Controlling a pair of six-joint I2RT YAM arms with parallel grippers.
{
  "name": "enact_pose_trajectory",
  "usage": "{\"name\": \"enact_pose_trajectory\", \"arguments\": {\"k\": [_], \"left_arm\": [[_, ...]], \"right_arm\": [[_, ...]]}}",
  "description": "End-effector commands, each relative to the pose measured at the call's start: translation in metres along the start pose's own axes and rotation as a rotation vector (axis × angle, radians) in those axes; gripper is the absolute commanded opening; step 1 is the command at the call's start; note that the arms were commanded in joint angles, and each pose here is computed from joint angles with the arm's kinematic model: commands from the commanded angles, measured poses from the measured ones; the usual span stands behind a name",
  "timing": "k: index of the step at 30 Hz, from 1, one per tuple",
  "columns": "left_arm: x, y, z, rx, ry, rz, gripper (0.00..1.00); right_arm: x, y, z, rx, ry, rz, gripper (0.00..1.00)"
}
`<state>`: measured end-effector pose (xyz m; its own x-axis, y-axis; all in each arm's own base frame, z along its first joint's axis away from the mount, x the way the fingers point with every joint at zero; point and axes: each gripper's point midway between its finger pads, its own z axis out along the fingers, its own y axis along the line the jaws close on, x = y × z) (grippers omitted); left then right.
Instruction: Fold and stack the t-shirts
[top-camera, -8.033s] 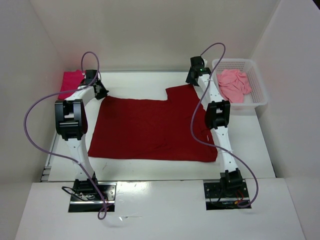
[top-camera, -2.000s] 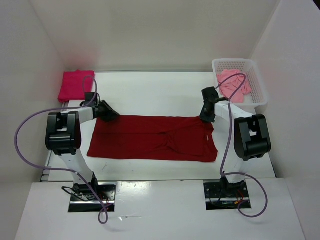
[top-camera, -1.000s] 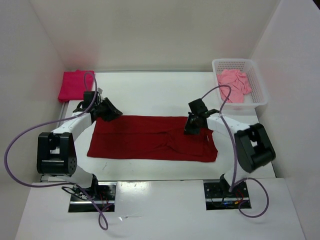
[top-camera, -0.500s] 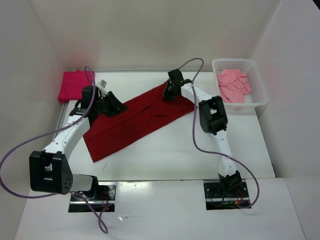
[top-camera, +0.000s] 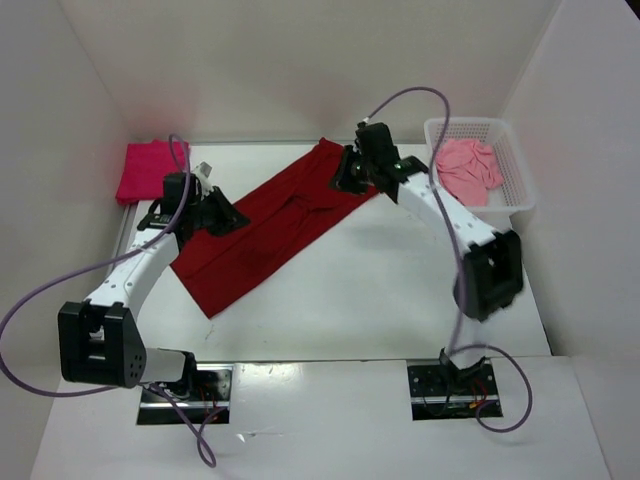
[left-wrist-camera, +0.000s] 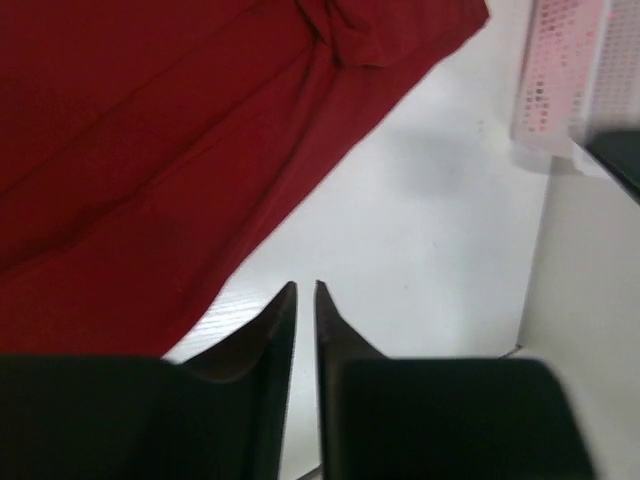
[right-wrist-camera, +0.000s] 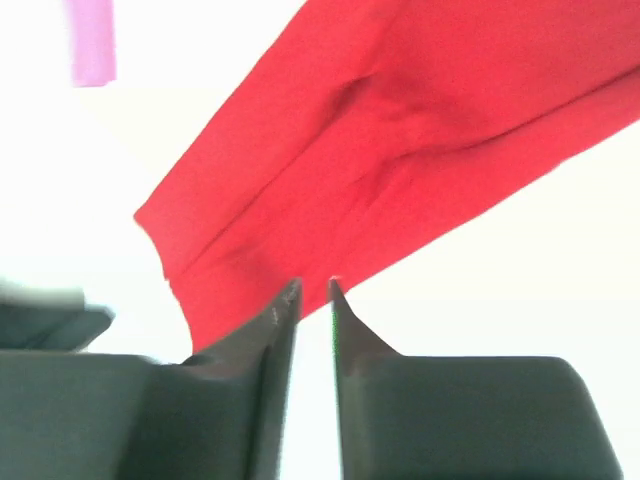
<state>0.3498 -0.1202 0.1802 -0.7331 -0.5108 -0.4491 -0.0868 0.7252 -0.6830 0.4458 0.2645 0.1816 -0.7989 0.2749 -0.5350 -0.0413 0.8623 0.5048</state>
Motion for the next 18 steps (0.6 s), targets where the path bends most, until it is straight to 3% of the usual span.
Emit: {"name": "enact_pose_trajectory", "arguments": {"k": [1,3,6,8,12,18], "left_arm": [[-0.017,0.006,0.004,-0.026,-0.033,0.022,0.15],[-0.02,0.007,0.005,-0.031,-0.047,0.026,0.11],[-0.018,0.009,0.004,-0.037,-0.039,0.041,0.08],[-0.022,0.009,0.001,-0.036,-0.053,0.04,0.08],[-0.021,0.008,-0.002,-0.037,-0.051,0.039,0.11],[-0.011,0.013,-0.005,-0.043,-0.043,0.026,0.12]], "right_arm": [[0.056,0.054,-0.03,-0.227,0.018,-0.014,0.16],[0.127,0.074,-0.016,-0.275,0.139,0.003,0.0],[0.189,0.101,-0.001,-0.301,0.234,0.019,0.0],[0.207,0.112,0.011,-0.322,0.244,0.036,0.23],[0.227,0.13,0.026,-0.31,0.227,0.062,0.43],[0.253,0.105,0.068,-0.203,0.248,0.147,0.53]]}}
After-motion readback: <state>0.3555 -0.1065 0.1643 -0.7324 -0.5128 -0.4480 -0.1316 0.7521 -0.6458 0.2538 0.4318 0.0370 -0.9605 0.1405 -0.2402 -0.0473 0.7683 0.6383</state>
